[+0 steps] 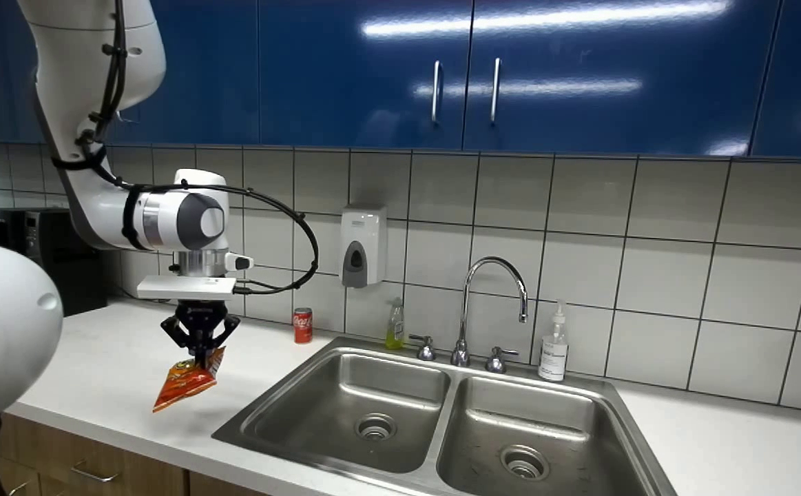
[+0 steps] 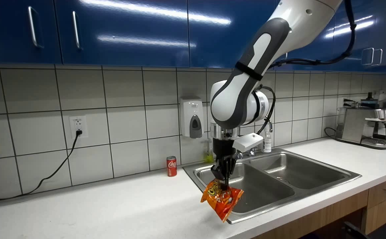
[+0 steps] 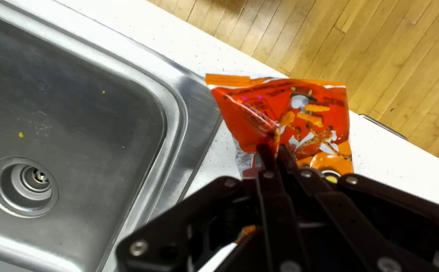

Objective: Remove the orange packet from the sink and put it on the counter.

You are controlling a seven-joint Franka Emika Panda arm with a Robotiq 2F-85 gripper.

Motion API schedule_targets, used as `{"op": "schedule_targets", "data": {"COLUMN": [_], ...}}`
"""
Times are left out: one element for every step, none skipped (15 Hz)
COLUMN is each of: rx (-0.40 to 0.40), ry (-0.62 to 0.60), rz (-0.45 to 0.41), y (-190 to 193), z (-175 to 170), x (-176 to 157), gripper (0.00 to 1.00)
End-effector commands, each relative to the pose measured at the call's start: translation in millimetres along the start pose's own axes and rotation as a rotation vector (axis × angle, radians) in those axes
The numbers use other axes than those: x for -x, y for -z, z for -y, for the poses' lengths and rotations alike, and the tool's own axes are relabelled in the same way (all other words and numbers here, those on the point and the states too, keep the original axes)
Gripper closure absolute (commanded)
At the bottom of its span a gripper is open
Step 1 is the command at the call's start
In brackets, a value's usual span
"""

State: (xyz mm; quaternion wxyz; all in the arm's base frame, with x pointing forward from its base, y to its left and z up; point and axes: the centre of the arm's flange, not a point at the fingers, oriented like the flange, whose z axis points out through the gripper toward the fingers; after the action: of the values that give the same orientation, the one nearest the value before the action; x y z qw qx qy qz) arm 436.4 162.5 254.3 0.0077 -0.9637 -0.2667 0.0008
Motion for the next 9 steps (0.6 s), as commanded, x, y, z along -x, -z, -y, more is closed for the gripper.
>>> {"op": "schedule_targets", "data": {"rx": [0.035,0.036,0.041,0.043,0.045,0.047,0.047,0.047,0.047], "ry": [-0.006,-0.006,-0.011,-0.015,-0.023,-0.032,-0.043,-0.054,-0.064], "rz": [-0.011,-0.007,-0.004,-0.001,0.001,0.003,0.004,0.002,0.001], "y": [-8,-10,-13,-15,-17,-18,-19,-20,-22], "z": [17,20,23,25,27,29,30,31,32], "x": [-11,-13,-16,-18,-22,-26,-30,-35,-39], "gripper": [0.99,0.99,0.99,0.99,0.99,0.99,0.99,0.99,0.99]}}
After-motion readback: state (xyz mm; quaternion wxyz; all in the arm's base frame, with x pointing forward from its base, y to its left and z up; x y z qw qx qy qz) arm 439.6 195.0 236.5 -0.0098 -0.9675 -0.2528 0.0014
